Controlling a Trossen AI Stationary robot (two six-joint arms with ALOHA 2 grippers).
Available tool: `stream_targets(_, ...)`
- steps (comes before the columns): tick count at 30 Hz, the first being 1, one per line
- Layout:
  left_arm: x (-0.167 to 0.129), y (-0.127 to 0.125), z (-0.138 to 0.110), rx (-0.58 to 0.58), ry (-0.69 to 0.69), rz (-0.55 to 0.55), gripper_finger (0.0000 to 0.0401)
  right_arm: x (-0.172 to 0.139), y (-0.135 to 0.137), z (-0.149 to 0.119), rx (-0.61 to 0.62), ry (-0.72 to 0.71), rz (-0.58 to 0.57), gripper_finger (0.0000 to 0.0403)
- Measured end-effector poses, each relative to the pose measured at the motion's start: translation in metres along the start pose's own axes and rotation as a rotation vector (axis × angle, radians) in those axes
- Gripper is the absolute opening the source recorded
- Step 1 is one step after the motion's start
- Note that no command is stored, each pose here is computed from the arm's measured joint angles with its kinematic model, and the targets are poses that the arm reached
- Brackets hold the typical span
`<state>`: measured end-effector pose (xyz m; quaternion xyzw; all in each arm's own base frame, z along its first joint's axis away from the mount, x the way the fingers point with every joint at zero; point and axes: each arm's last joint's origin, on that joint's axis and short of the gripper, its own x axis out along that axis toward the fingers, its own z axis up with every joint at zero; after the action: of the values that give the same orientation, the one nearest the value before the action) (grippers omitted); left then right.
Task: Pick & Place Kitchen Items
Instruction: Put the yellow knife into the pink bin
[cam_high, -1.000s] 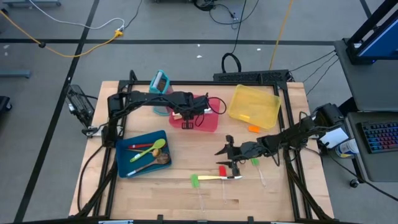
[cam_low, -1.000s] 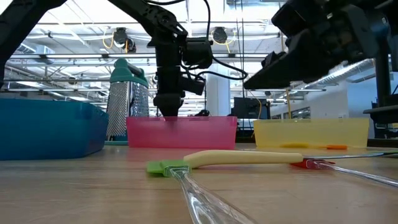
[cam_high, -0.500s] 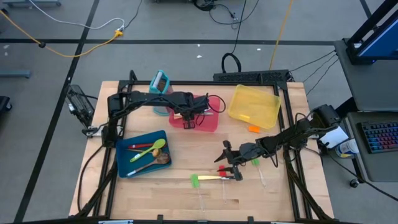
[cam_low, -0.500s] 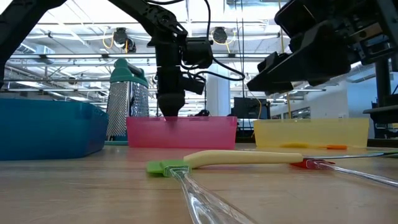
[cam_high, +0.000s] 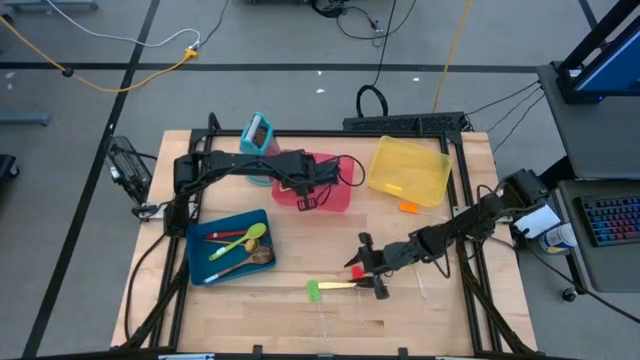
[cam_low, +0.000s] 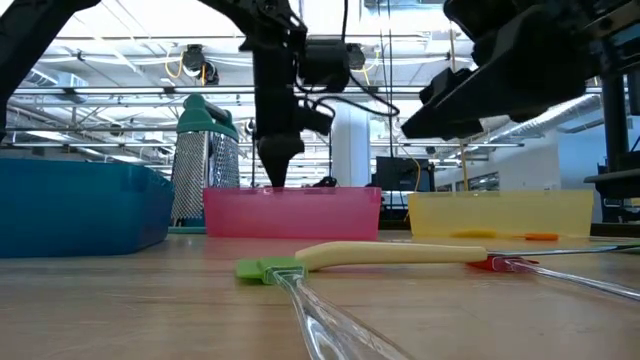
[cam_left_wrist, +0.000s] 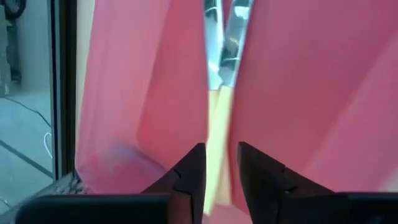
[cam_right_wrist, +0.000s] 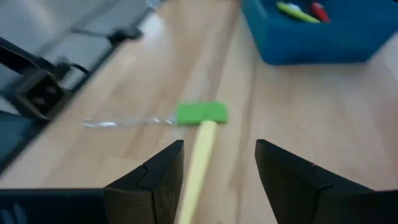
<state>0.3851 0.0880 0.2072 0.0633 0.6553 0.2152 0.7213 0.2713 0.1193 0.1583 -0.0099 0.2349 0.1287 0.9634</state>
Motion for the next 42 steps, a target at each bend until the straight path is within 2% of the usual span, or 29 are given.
stream_targets(7, -0.044, -0.008, 0.011, -0.019, -0.133, -0.015, 0.0103, 0.014, 0.014, -0.003, 0.028, 0.104, -0.002, 0.0194)
stream_targets(11, -0.079, -0.008, 0.001, -0.038, -0.217, -0.047, 0.0102, 0.025, 0.015, -0.012, 0.063, 0.169, 0.000, 0.0194)
stream_targets(18, -0.145, -0.003, -0.021, -0.081, -0.451, -0.080, 0.0102, 0.035, 0.012, -0.020, 0.124, 0.184, 0.021, 0.0194)
stream_targets(23, -0.167, -0.009, -0.023, -0.115, -0.582, -0.025, 0.0102, 0.038, 0.012, -0.026, 0.120, 0.207, 0.018, 0.0194)
stream_targets(27, -0.165, -0.019, -0.017, -0.085, -0.608, -0.015, 0.0102, 0.037, 0.011, -0.027, 0.085, 0.218, 0.017, 0.0194)
stream_targets(30, -0.152, -0.025, -0.013, -0.058, -0.629, -0.022, 0.0102, 0.037, 0.011, -0.025, 0.069, 0.211, 0.020, 0.0194)
stream_targets(36, -0.105, -0.043, -0.015, 0.006, -0.691, -0.233, 0.0102, 0.036, 0.011, -0.026, 0.067, 0.221, 0.016, 0.0194)
stream_targets(39, -0.083, -0.052, -0.021, 0.017, -0.699, -0.256, 0.0102, 0.035, 0.011, -0.027, 0.037, 0.232, 0.017, 0.0194)
stream_targets(42, -0.073, -0.055, -0.020, -0.022, -0.754, -0.253, 0.0102, 0.036, 0.010, -0.026, 0.040, 0.225, 0.016, 0.0194)
